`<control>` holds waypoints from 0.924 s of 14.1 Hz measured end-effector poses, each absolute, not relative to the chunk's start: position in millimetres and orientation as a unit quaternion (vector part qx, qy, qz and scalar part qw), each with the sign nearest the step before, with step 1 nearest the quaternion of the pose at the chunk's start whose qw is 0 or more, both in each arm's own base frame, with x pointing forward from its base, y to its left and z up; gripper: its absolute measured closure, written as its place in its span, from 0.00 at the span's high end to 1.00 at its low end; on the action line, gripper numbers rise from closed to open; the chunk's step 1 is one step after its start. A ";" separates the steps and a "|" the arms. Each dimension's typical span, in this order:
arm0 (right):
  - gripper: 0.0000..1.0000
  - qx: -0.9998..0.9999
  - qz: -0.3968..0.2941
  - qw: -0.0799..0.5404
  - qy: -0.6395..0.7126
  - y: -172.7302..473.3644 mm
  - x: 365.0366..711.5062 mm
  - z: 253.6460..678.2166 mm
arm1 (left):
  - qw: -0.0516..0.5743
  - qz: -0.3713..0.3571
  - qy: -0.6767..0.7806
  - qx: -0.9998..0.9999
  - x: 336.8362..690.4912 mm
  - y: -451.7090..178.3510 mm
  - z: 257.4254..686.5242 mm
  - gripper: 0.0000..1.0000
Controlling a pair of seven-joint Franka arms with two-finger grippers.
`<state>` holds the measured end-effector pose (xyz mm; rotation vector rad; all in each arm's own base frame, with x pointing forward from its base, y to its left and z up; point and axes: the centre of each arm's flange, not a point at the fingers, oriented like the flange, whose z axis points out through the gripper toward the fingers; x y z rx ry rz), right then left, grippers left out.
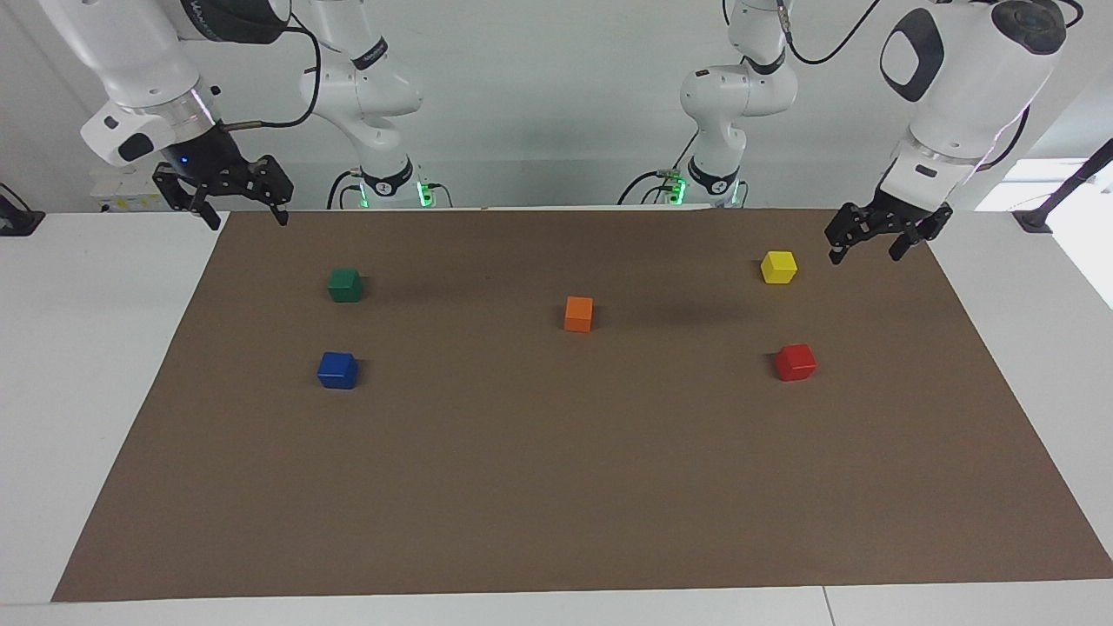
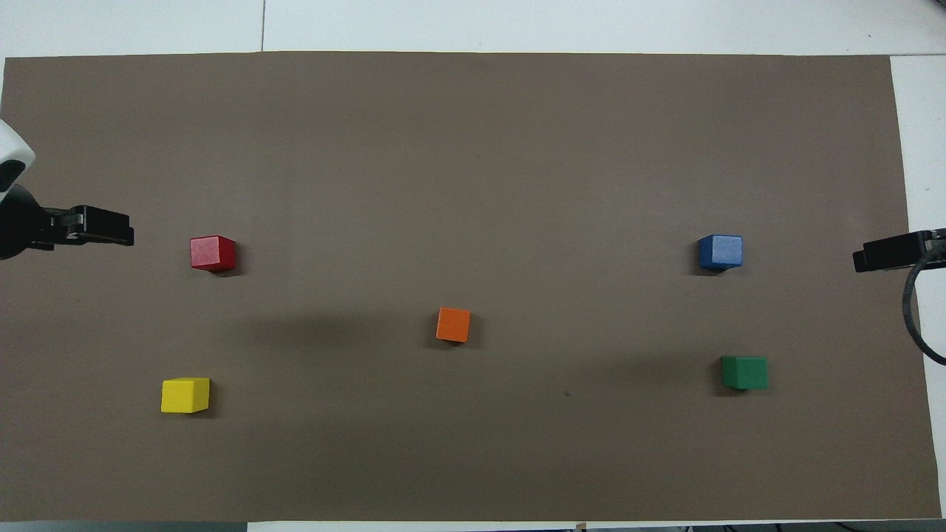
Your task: Transfer red block to right arm and stack on blue block
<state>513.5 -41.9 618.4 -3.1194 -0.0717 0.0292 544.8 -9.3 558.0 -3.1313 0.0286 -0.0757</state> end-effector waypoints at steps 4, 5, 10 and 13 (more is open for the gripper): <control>1.00 -1.000 0.011 0.012 -0.023 -41.6 513.4 617.0 | 0.004 -0.016 0.011 -1.000 543.5 -10.6 500.4 1.00; 1.00 -0.999 0.014 0.018 -0.023 -40.3 513.3 613.7 | 0.004 -0.015 0.012 -1.000 547.4 -11.5 487.0 1.00; 1.00 -0.995 0.019 0.099 -0.017 -17.9 520.0 563.8 | 0.001 -0.016 0.014 -1.000 571.1 -12.1 395.3 1.00; 1.00 -0.981 0.018 0.191 -0.027 -0.2 526.4 531.6 | 0.000 -0.023 0.014 -1.000 579.8 -11.2 372.8 0.91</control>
